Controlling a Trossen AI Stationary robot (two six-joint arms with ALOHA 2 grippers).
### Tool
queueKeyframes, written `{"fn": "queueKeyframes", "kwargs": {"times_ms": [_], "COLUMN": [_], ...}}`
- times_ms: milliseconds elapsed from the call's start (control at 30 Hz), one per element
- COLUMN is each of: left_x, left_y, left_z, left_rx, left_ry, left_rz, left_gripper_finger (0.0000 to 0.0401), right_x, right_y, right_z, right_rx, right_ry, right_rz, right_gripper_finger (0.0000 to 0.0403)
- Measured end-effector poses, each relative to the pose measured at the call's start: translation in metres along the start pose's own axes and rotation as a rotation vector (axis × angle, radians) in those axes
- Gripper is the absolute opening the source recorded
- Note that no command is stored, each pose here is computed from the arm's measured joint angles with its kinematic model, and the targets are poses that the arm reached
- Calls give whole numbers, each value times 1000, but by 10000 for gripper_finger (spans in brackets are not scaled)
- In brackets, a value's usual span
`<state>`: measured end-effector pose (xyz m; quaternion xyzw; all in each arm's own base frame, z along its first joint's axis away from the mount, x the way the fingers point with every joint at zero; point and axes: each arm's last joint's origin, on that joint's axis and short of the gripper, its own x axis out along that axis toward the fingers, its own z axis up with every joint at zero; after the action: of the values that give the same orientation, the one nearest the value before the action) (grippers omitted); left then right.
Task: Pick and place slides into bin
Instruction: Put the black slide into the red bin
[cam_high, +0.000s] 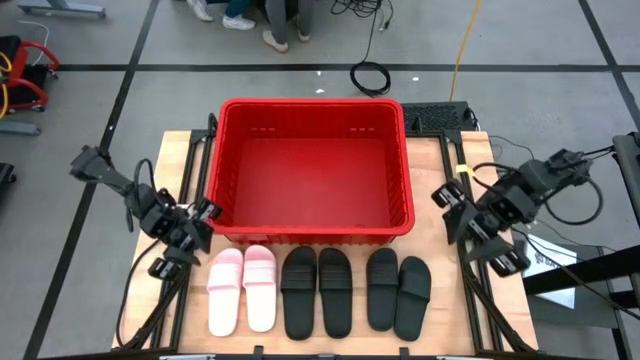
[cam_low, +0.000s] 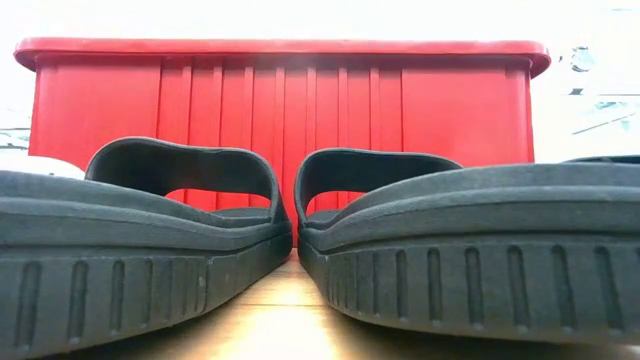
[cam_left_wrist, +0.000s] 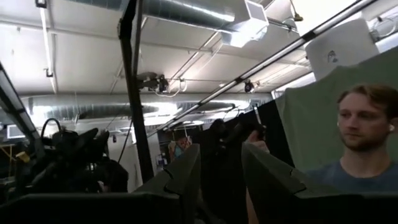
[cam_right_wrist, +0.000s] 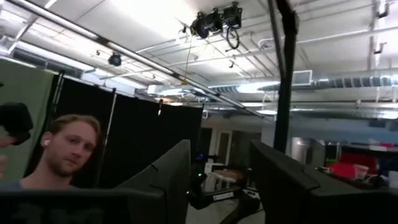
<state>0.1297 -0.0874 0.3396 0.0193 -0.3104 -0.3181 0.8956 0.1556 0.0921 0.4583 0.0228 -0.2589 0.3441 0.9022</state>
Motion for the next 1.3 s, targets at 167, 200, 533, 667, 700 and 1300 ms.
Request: {"fn": "queueKeyframes", "kwargs": {"times_ms": [167,200,533,667,700,1300], "left_x": [8,10,12,12,12,12], "left_y": [-6,-7,-14,-16,-16,-16], "left_z": [1,1,2,3,3,3], "left_rx": [5,7,43,51,52,61], "left_ry": [27,31,58,61,63,75], "left_rz": [-40,-39,34,45,49,90], "left_gripper_finger": [127,127,127,127,127,127], "right_x": [20,24,45,50,51,53], "right_y": [15,18,55,71,75,111], "right_z": [-5,-8,-36,-37,-37,-85], "right_rx": [-5,-3,-7,-37,-47,40], "right_ry": [122,143,401,477,497,838], "right_rz": [-31,-38,-252,-334,-357,-516], "right_gripper_finger": [155,155,155,155,155,155]}}
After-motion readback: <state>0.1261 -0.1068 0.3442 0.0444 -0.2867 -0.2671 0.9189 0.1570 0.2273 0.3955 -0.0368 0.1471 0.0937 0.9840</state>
